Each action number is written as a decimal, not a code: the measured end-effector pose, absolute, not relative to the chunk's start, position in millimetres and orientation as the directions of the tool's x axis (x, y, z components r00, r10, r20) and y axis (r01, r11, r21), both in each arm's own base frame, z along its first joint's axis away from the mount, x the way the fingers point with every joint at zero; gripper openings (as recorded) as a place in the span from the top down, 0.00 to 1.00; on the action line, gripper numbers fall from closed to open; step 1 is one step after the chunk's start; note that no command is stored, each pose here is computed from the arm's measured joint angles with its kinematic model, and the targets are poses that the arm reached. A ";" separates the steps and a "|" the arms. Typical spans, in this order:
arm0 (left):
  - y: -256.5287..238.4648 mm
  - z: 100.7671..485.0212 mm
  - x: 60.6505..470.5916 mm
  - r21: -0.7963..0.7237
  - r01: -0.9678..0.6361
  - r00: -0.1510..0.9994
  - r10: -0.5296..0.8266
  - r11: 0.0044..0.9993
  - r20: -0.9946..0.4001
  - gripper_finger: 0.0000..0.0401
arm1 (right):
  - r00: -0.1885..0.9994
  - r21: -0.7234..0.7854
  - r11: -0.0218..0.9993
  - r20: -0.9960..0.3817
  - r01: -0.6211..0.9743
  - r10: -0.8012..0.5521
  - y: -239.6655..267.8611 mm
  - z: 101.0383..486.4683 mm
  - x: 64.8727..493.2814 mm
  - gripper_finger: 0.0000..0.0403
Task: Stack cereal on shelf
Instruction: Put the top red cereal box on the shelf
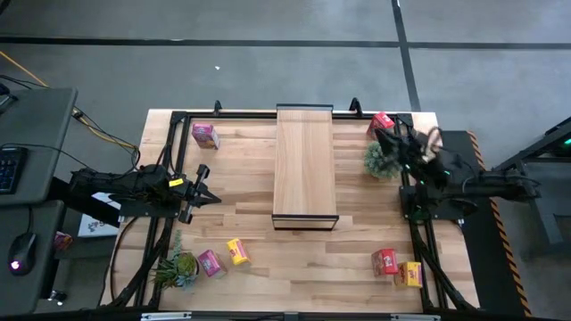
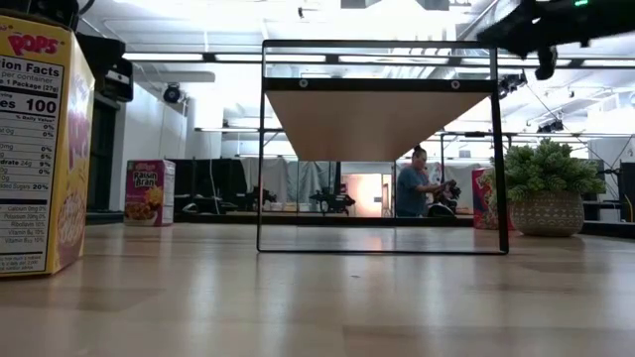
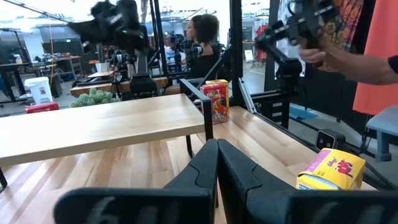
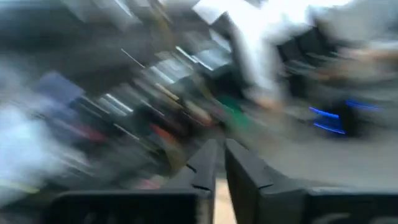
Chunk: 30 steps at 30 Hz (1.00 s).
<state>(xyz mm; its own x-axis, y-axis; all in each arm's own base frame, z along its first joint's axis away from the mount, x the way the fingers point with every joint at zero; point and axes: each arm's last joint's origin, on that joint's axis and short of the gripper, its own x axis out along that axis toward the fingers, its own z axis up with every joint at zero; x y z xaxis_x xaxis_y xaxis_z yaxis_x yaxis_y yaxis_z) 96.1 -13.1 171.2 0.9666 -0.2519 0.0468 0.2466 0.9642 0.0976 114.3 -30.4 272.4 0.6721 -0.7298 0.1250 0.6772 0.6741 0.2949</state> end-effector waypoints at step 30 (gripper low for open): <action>-13.1 171.1 96.1 0.097 0.246 0.967 -0.252 0.964 0.046 1.00 | -0.152 -0.316 0.289 -0.868 0.904 -0.473 -224.1 235.5 146.3 0.21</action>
<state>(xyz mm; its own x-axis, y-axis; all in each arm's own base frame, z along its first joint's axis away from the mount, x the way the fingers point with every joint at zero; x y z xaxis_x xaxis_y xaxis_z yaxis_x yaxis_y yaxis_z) 96.1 -13.1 171.1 0.9667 -0.2516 0.0460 0.2463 0.9643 0.0975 146.3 -224.1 235.5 -0.1518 -0.4733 -0.8677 0.9038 0.2889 -0.3157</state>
